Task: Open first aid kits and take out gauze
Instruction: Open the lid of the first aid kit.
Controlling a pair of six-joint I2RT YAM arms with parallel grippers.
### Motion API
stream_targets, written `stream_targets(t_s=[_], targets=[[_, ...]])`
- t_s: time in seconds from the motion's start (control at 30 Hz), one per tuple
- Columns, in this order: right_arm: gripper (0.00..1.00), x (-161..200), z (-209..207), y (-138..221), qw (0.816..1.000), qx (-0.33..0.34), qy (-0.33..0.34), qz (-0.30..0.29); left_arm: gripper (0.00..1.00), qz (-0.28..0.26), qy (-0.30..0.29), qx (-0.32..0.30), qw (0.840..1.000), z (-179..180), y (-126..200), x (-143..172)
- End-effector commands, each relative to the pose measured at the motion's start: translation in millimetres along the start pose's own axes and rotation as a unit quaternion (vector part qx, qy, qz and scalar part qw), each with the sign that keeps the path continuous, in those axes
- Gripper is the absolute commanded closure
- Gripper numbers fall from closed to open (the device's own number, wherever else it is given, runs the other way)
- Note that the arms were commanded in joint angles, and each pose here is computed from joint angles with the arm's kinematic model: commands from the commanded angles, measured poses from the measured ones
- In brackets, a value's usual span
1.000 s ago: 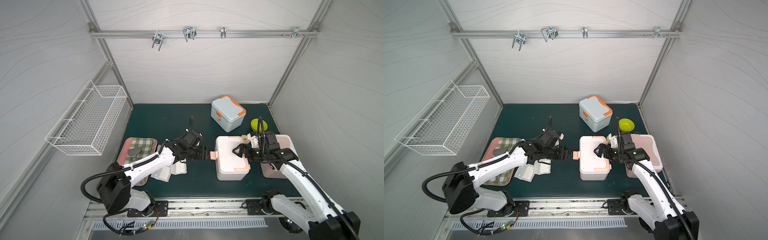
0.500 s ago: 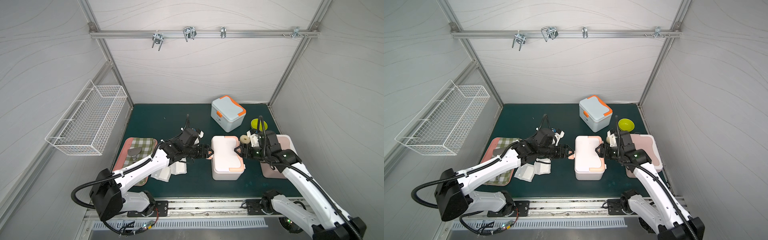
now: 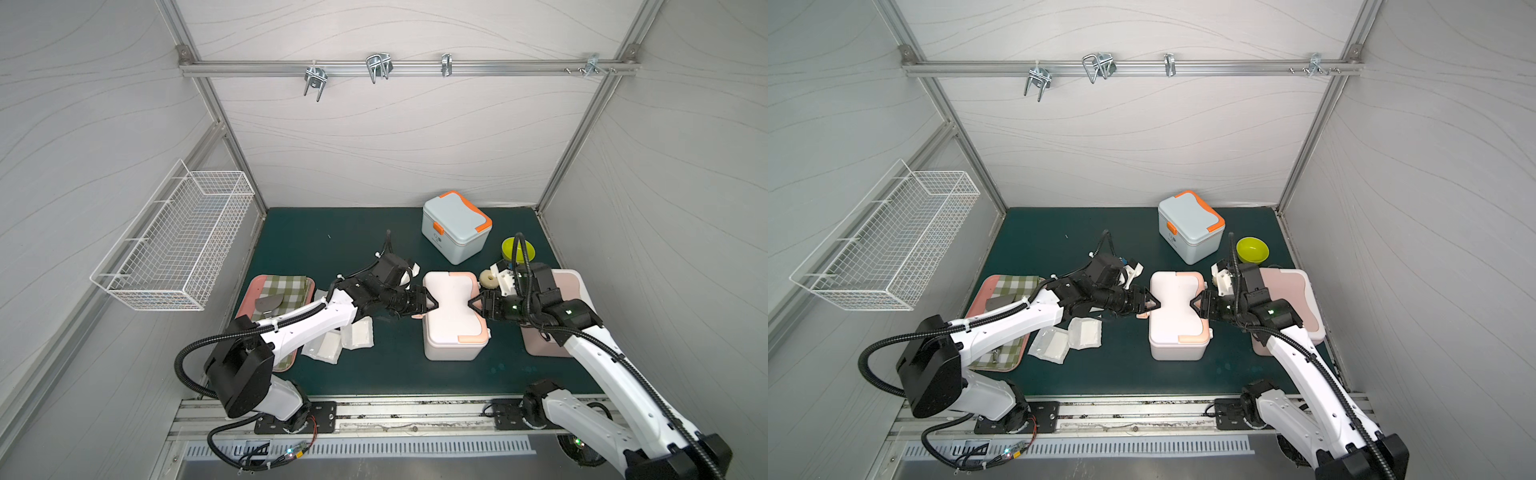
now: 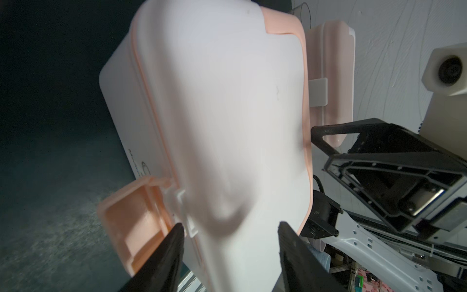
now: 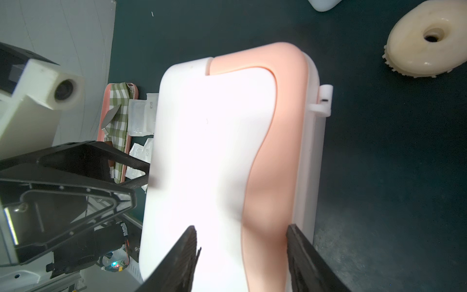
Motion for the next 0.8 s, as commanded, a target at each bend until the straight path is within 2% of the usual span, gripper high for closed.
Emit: stream_targets(t_s=[0.0, 0.23, 0.5, 0.77], targets=[[0.43, 7, 4, -6, 1.0, -0.02, 0.004, 0.019, 0.43, -0.018, -0.015, 0.036, 0.999, -24, 1, -17], [0.43, 8, 8, -9, 0.999, -0.031, 0.004, 0.028, 0.41, -0.014, -0.014, 0.036, 0.999, -23, -1, -18], [0.42, 11, 12, -13, 0.998, -0.04, 0.003, 0.039, 0.31, -0.008, -0.01, 0.04, 0.999, -24, -2, -16], [0.42, 13, 18, -18, 0.997, -0.058, -0.004, 0.047, 0.27, -0.006, -0.003, 0.1, 0.995, -45, 5, -17]])
Point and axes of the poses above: each gripper's point midway between its finger pads, its own y axis back along the fingers, its own z axis along the line the jaws close on, x = y × z, the point moved 1 cm from there along y, back along the fingers, and after that the axes turned 5 degrees about -y, right-handed, at the moved point
